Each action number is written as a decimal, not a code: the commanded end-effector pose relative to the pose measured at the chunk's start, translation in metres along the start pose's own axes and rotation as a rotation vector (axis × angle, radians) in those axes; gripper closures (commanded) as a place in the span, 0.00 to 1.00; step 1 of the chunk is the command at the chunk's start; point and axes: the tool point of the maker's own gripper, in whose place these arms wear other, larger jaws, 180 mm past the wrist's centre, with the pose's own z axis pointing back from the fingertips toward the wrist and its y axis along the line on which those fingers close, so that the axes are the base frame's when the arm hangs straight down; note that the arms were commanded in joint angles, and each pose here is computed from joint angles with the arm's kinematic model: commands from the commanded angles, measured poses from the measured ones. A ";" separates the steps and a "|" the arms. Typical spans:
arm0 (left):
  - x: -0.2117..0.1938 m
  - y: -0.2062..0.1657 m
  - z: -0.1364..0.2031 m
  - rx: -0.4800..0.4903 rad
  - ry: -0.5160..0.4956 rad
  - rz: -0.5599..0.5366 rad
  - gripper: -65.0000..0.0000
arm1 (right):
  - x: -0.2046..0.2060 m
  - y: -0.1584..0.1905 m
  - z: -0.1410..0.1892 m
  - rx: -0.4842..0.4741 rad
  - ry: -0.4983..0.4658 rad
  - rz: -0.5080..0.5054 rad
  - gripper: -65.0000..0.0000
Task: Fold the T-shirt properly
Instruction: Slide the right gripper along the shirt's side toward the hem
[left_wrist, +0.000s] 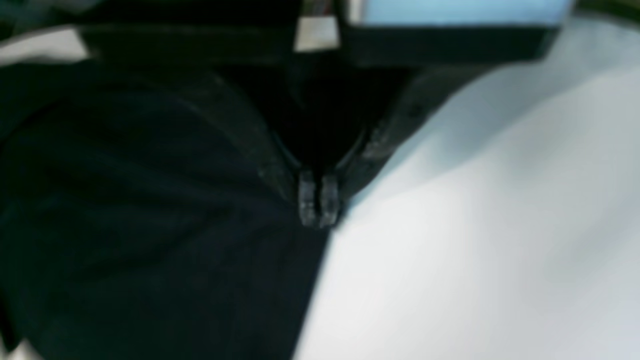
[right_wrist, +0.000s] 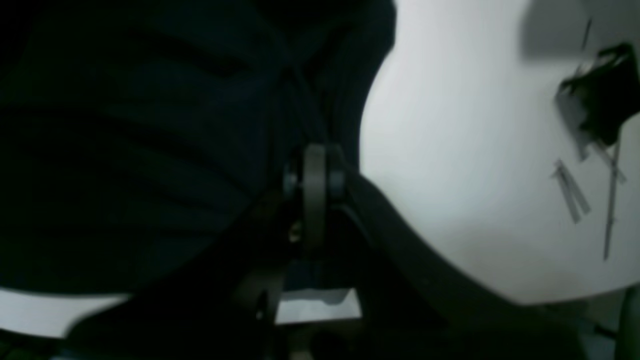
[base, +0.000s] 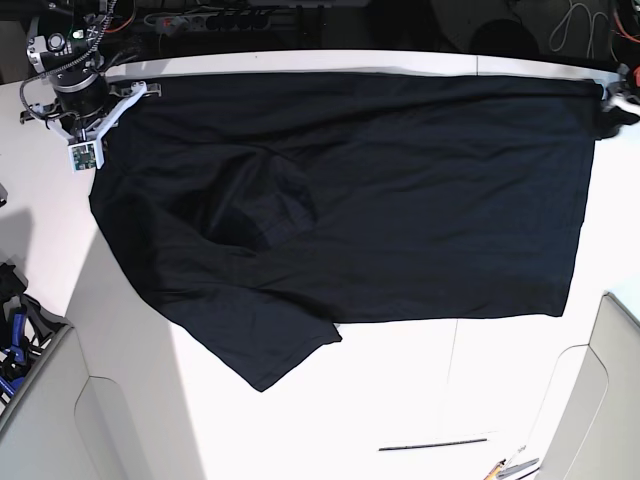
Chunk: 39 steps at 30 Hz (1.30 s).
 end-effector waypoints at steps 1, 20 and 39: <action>0.027 -0.003 0.008 -0.027 -0.073 0.000 1.00 | 0.016 -0.005 0.006 -0.016 -0.063 0.010 1.00; 0.077 -0.037 0.019 -0.228 -0.213 0.119 0.69 | 0.132 -0.041 -0.001 -0.120 -0.347 -0.063 0.64; 0.092 -0.044 0.010 -0.230 -0.222 0.081 0.65 | 0.184 -0.044 -0.129 0.155 -0.247 -0.276 0.58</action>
